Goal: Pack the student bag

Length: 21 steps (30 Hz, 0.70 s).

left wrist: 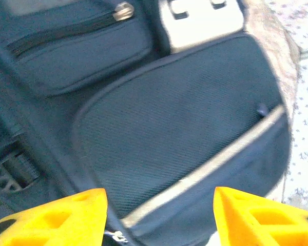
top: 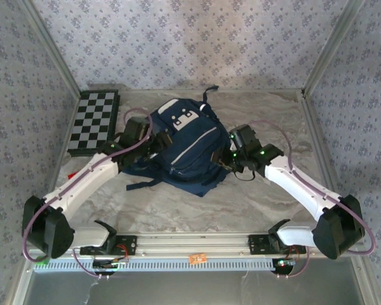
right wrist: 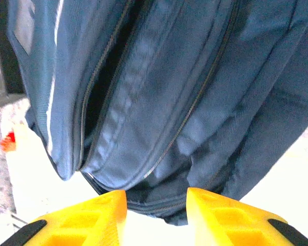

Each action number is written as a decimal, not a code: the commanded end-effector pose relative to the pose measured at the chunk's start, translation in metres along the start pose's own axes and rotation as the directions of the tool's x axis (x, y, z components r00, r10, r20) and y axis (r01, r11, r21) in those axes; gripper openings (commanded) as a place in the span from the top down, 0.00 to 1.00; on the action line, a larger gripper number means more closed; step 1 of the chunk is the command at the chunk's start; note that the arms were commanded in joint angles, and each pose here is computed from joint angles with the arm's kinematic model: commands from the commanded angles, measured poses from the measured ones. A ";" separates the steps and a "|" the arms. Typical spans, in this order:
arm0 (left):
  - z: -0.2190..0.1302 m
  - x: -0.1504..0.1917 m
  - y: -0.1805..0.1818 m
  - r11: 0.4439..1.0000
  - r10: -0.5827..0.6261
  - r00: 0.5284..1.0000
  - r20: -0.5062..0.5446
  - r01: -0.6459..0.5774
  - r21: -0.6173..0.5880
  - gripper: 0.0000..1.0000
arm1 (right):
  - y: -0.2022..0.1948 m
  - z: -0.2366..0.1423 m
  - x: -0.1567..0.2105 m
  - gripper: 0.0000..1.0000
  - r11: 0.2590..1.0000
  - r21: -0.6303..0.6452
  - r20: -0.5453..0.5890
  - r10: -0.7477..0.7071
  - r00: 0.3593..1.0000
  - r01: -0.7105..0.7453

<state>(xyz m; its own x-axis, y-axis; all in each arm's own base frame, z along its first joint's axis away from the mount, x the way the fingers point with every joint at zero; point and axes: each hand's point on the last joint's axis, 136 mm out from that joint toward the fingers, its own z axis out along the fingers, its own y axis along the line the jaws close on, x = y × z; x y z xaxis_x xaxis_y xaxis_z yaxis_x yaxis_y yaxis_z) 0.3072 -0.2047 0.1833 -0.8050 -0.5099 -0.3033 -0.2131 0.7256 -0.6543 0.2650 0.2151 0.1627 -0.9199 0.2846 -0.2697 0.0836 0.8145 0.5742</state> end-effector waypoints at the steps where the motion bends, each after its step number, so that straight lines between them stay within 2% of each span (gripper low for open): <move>1: 0.018 0.006 0.005 0.982 -0.171 0.985 -0.024 0.172 0.080 0.43 | -0.004 -0.001 0.010 0.63 0.997 0.055 -0.005 -0.047 0.999 0.047; 6: 0.042 0.005 0.010 0.975 -0.208 0.978 -0.024 0.209 0.080 0.43 | -0.002 0.005 0.016 0.63 0.996 0.062 -0.028 -0.058 0.998 0.059; 10: 0.056 0.000 0.011 0.969 -0.230 0.973 -0.009 0.230 0.086 0.50 | 0.000 0.007 0.018 0.63 0.996 0.063 -0.023 -0.065 0.998 0.067; 11: 0.058 -0.001 0.010 0.967 -0.240 0.971 -0.009 0.240 0.092 0.53 | 0.000 0.008 0.017 0.63 0.996 0.065 -0.024 -0.067 0.997 0.068; 14: 0.063 -0.003 0.002 0.960 -0.256 0.967 -0.014 0.256 0.117 0.75 | -0.001 0.007 0.016 0.63 0.991 0.093 -0.026 -0.094 0.995 0.096; 18: 0.064 0.007 -0.013 0.951 -0.272 0.961 -0.058 0.278 0.137 0.91 | 0.004 -0.003 0.008 0.59 0.975 0.162 -0.018 -0.154 0.988 0.155; 21: 0.065 0.019 -0.026 0.934 -0.308 0.947 -0.088 0.318 0.160 0.97 | 0.012 -0.007 0.004 0.54 0.950 0.230 -0.020 -0.211 0.977 0.210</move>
<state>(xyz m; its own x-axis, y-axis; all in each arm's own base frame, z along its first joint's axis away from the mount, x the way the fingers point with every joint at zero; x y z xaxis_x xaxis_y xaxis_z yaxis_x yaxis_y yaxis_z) 0.3271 -0.2313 0.1172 -0.7330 -0.6770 -0.0666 -0.4213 0.5286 -0.7369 0.2591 0.2282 0.1640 -0.9313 0.1599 -0.3273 0.0082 0.9074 0.4202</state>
